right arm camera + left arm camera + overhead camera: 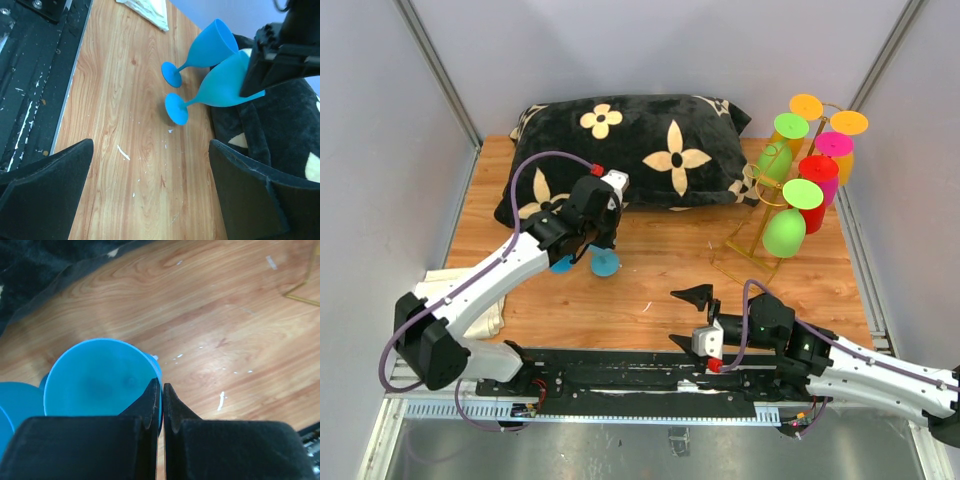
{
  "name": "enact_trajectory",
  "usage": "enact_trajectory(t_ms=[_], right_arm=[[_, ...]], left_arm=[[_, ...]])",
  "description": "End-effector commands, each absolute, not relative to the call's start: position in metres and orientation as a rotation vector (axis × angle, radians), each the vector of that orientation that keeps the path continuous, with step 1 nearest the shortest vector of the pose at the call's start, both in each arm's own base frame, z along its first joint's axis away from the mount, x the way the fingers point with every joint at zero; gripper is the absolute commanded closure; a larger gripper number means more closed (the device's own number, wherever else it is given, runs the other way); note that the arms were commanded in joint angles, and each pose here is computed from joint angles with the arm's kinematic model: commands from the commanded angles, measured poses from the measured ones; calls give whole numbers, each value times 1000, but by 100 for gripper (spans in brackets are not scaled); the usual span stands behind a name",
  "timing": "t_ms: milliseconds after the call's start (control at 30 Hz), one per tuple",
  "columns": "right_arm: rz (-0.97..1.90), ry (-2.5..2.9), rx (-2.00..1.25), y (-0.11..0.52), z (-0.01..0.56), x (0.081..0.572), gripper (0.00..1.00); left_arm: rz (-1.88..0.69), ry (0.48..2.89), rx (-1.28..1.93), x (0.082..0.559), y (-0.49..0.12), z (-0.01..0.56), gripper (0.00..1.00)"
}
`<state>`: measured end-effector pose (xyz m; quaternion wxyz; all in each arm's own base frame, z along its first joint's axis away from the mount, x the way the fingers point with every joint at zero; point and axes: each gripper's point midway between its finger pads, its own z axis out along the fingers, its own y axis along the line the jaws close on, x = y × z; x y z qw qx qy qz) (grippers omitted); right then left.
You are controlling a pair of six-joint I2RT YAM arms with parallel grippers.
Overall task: Take the wine glass off the wine glass rack
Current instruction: Place the wine glass at the center of the board.
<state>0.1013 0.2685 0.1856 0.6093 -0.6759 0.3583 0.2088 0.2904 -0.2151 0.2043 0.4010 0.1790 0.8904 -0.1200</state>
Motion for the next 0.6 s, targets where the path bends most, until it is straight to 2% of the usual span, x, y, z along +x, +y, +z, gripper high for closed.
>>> enact_trajectory(t_ms=[0,300,567], right_arm=[[544,795,-1518,267,203,91,1],[568,770,-1523,268,204,86,1],[582,769,-1543,269,201,83,2]], left_arm=[[-180,2195,371,313,-205,209,100],[-106,2168,222,343,-203,191,99],[-28,2215,179,340,-189,169,99]])
